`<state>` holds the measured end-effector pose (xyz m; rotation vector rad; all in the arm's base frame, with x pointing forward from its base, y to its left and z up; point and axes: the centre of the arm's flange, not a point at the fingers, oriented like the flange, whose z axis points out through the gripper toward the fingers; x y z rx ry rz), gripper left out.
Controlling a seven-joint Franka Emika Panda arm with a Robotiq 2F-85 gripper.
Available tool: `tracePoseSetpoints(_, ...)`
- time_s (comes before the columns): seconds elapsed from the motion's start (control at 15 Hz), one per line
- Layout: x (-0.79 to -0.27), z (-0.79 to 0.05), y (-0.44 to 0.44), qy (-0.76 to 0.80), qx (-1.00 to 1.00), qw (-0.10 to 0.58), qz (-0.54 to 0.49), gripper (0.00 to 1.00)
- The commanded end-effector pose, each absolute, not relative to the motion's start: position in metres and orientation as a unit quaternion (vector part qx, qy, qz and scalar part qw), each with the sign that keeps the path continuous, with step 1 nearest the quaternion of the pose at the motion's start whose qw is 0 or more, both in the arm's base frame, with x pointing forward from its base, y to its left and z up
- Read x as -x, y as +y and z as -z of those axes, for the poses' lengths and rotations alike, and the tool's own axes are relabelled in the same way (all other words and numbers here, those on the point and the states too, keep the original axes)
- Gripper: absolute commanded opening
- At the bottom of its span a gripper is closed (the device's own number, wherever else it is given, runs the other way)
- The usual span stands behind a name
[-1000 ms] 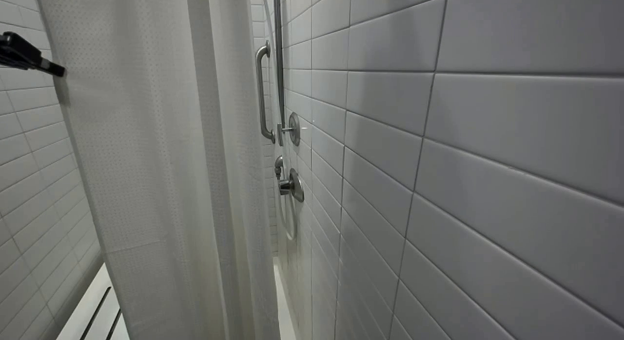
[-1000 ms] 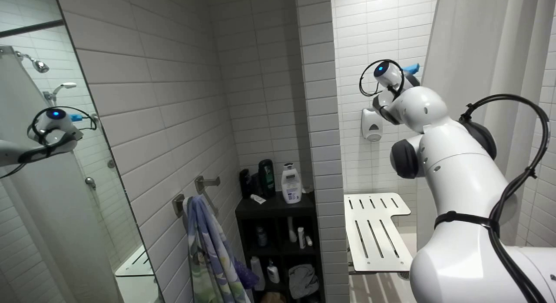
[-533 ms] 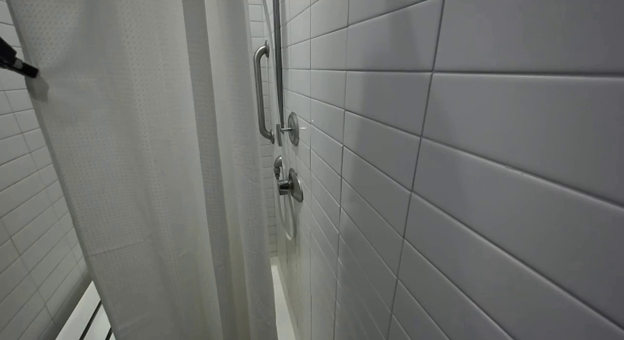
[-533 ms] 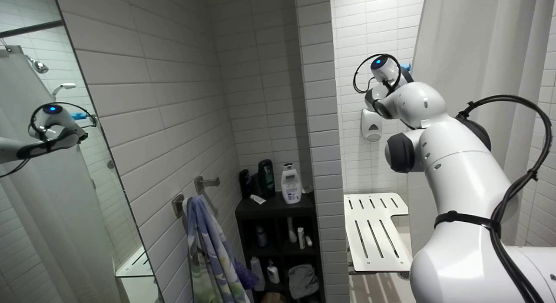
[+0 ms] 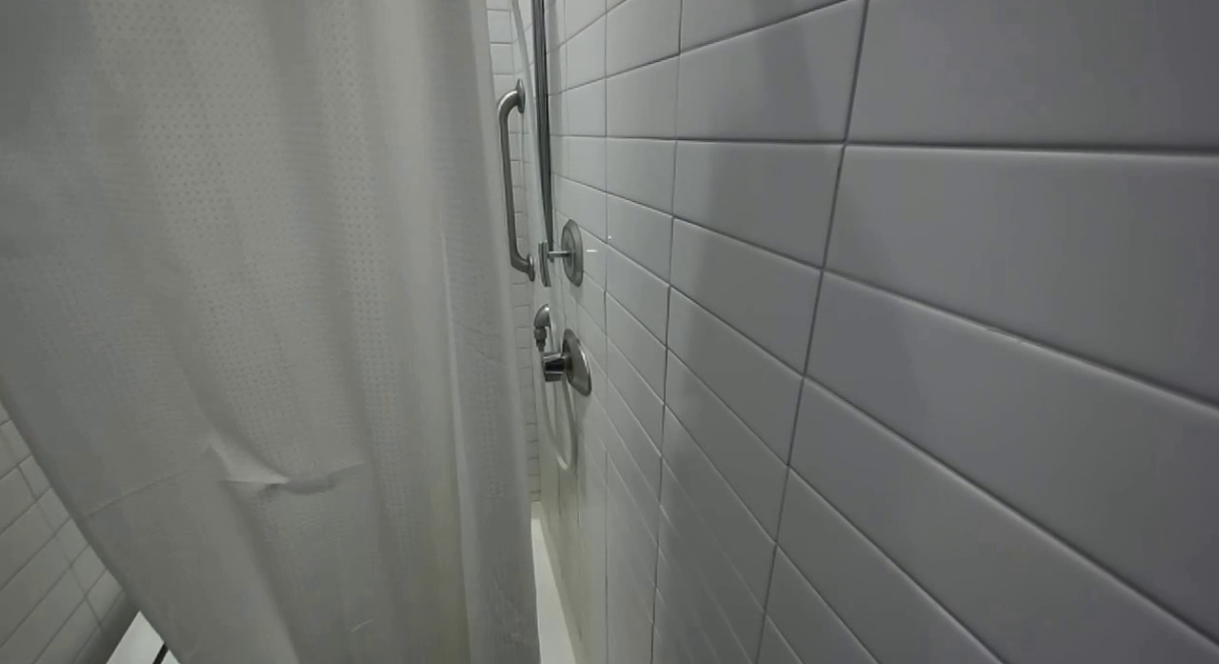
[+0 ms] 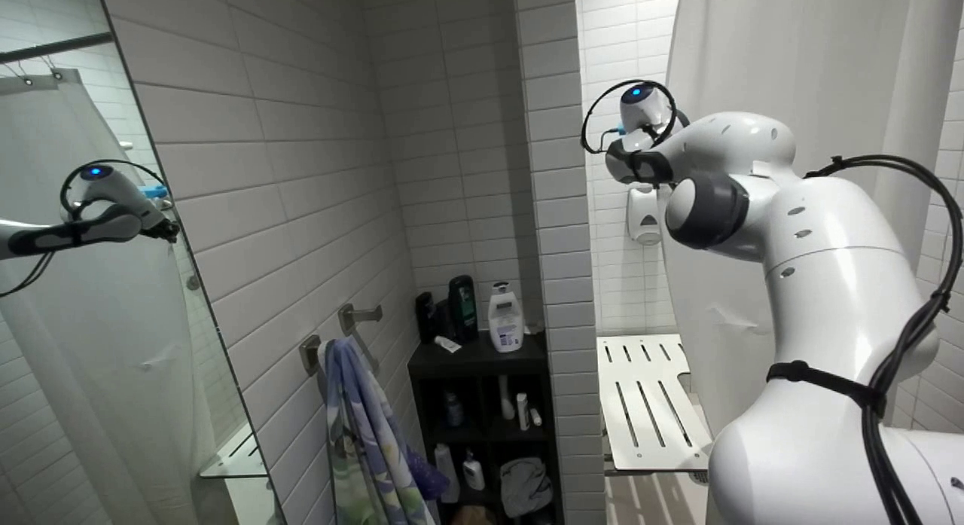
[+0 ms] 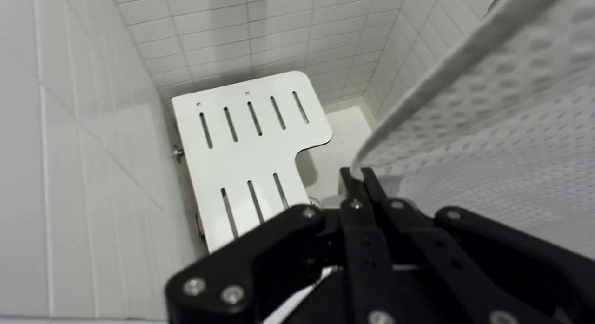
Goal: Close the curtain railing
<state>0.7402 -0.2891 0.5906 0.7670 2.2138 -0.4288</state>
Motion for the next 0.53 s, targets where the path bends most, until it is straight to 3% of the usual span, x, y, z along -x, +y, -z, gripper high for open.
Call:
tracePoseSetpoints(0.0,-0.687,-0.593,-0.301,0.891,-0.273,0.342,0.121,0.00)
tracePoseSetpoints(0.47,-0.653,-0.595,-0.304,0.917,-0.241,0.314,0.056,0.00)
